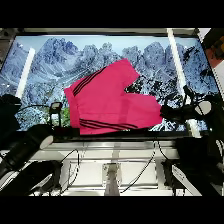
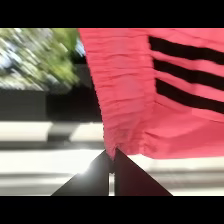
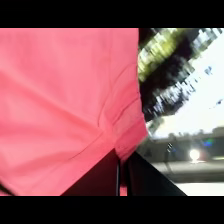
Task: Fold the clothes and pants, and hang the long-sleeved shirts on hangers.
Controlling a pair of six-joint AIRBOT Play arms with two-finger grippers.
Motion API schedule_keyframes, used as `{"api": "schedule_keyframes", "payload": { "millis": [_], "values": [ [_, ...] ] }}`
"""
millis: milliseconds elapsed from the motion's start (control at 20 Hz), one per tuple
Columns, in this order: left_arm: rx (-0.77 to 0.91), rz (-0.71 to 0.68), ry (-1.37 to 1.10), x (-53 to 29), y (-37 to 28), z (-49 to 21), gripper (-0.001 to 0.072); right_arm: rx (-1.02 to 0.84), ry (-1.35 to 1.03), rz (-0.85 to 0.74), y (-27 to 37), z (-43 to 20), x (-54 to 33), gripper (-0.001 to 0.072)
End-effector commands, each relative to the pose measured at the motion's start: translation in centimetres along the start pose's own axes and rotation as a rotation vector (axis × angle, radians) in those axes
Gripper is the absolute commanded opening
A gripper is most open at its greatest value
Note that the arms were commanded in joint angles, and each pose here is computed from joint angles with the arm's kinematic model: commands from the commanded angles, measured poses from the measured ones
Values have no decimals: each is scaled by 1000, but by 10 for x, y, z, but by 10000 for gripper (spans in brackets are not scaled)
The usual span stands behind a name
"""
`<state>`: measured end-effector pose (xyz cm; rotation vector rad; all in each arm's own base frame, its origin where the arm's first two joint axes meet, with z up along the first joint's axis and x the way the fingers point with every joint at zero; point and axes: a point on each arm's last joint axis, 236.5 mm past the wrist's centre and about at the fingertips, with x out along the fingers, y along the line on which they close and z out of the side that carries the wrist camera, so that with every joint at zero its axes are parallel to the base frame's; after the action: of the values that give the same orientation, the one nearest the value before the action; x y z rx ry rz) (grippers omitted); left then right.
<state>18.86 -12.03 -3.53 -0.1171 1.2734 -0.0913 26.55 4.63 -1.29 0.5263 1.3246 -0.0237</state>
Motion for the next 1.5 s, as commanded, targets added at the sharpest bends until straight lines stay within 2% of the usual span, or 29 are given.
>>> {"api": "schedule_keyframes", "payload": {
  "millis": [0, 150, 350, 550, 800, 950, 1050, 1100, 1150, 1250, 1300, 1350, 1400, 1450],
  "values": [
    [-21, -48, 66, -4, -30, -33, 12, -6, 7, -16, 0, -6, -16, 5],
    [-14, -87, 25, -13, -42, -20, 11, -23, -86, 15, 19, 37, -32, 3],
    [-41, -122, -163, -48, -30, 58, 11, -129, -108, 37, 61, 112, -29, 3],
    [-267, -136, -372, -69, 23, 136, 12, -212, -132, 103, 126, 193, -7, 4],
    [-585, -316, -502, -41, 48, 215, 12, -226, -248, 239, 204, 268, 19, 3],
    [-768, -360, -617, -10, 65, 259, 14, -156, -444, 370, 246, 313, 27, 4],
    [-855, -329, -796, -3, 98, 291, 16, -106, -695, 462, 268, 360, 12, 19],
    [-911, -319, -897, -6, 116, 304, 68, -94, -817, 494, 273, 379, -1, 119],
    [-1009, -341, -975, -10, 131, 313, 234, -82, -904, 518, 275, 392, -13, 209],
    [-1247, -455, -1107, -21, 156, 324, 557, -75, -921, 498, 263, 400, -11, 211],
    [-1284, -487, -1148, -24, 163, 327, 584, -69, -875, 474, 252, 399, -2, 291],
    [-1251, -487, -1151, -24, 163, 329, 589, -67, -820, 448, 242, 396, 8, 379],
    [-1159, -472, -1149, -25, 156, 332, 588, -65, -763, 422, 232, 391, 18, 410],
    [-1055, -463, -1148, -27, 145, 336, 588, -61, -704, 394, 220, 385, 27, 410]
  ]
}}
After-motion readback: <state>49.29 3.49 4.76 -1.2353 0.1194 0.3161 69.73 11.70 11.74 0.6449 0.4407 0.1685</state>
